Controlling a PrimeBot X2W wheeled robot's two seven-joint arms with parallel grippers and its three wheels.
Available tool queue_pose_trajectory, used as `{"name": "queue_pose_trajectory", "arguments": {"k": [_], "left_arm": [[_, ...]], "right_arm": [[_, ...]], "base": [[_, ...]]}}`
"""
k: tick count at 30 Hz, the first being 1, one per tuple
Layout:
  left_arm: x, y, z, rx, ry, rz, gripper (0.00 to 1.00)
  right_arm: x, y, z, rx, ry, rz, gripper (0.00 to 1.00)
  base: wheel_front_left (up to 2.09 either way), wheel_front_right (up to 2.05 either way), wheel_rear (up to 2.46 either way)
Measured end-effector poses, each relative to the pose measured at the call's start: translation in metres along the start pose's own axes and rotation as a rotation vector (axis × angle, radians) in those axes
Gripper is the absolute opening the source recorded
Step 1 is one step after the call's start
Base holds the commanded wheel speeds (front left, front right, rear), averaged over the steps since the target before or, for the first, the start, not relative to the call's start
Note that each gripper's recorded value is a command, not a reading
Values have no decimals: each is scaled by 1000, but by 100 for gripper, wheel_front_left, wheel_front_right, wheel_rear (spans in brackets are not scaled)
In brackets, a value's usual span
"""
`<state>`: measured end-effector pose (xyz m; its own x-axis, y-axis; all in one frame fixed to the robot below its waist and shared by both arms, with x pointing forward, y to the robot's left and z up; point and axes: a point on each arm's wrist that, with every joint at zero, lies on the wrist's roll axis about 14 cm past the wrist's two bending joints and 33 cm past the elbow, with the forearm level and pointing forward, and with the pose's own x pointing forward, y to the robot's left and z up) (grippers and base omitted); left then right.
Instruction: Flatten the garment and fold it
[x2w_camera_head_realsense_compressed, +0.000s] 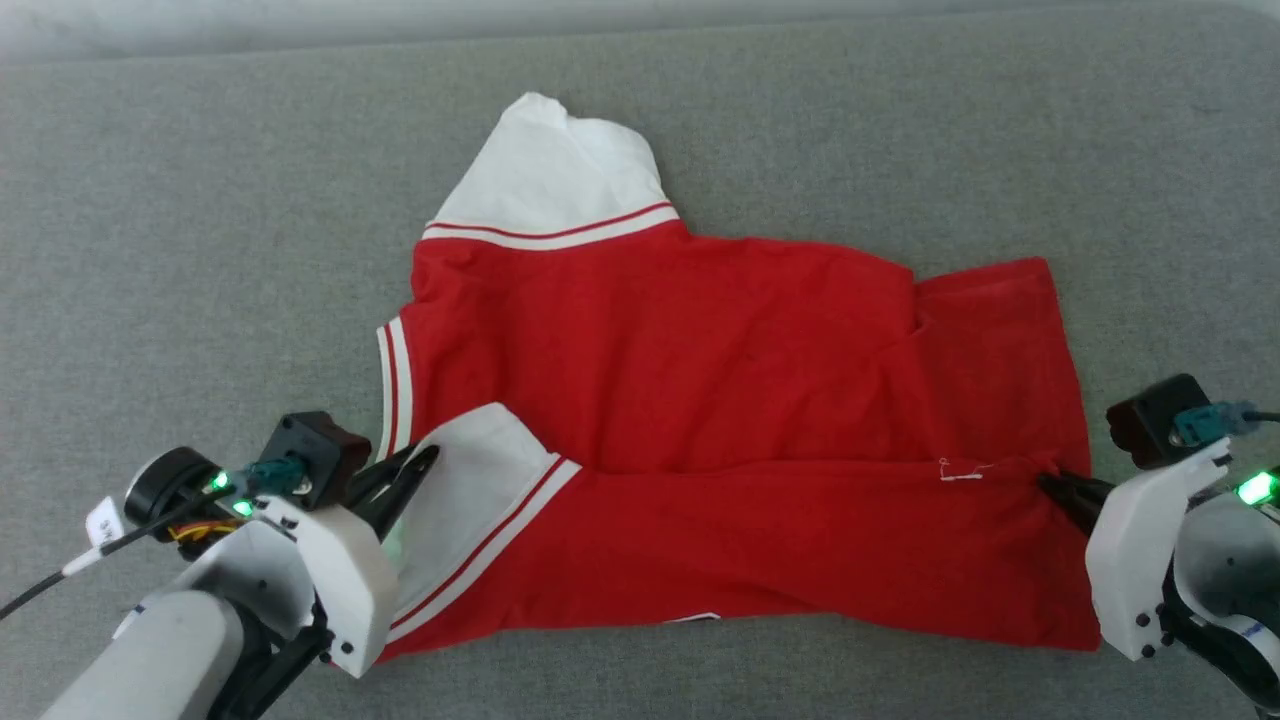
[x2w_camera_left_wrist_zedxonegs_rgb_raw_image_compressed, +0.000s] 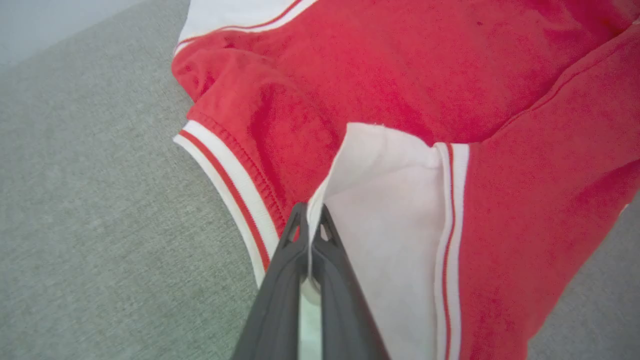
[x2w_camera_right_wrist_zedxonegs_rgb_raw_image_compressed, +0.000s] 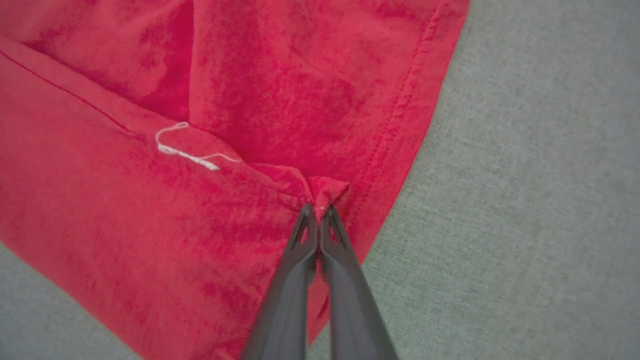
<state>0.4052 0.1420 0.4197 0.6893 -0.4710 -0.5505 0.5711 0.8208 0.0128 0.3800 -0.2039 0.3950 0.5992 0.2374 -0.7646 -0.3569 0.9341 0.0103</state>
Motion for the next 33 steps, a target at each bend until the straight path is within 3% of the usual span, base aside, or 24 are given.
{"name": "queue_pose_trajectory", "arguments": {"k": [6,7,9,10,11,13,15,17,19,20,26,33], "left_arm": [[17,2,-28,-34,90,-17,0],[19,3,-28,-45,92,-19,0],[21,4,-29,-56,95,-22,0],[22,4,-30,-65,94,-21,0],[23,5,-30,-73,90,-19,0],[25,5,-28,-93,76,-13,2],[24,5,-26,-116,68,-3,20],[21,5,-24,-157,48,17,47],[16,5,-23,-198,27,43,79],[12,6,-22,-212,12,59,100],[-22,14,-3,-252,-139,190,100],[-70,27,37,-238,-436,389,100]], "right_arm": [[22,3,-12,8,78,33,0],[24,3,-12,8,80,36,9],[28,4,-11,9,84,43,45],[29,4,-10,9,82,46,81],[30,4,-9,13,78,48,100],[30,4,-4,26,60,52,100],[29,7,2,39,27,60,100],[26,11,6,62,4,69,100],[19,14,7,85,-19,77,100],[15,16,6,97,-29,80,100],[-21,11,27,125,-198,31,100],[-73,-11,52,131,-500,-163,100]], "base": [[0,0,0],[0,0,0],[0,0,0],[0,0,0],[0,0,0],[0,0,0],[0,0,0],[0,0,0],[0,0,0],[0,0,0],[0,0,0],[0,0,0]]}}
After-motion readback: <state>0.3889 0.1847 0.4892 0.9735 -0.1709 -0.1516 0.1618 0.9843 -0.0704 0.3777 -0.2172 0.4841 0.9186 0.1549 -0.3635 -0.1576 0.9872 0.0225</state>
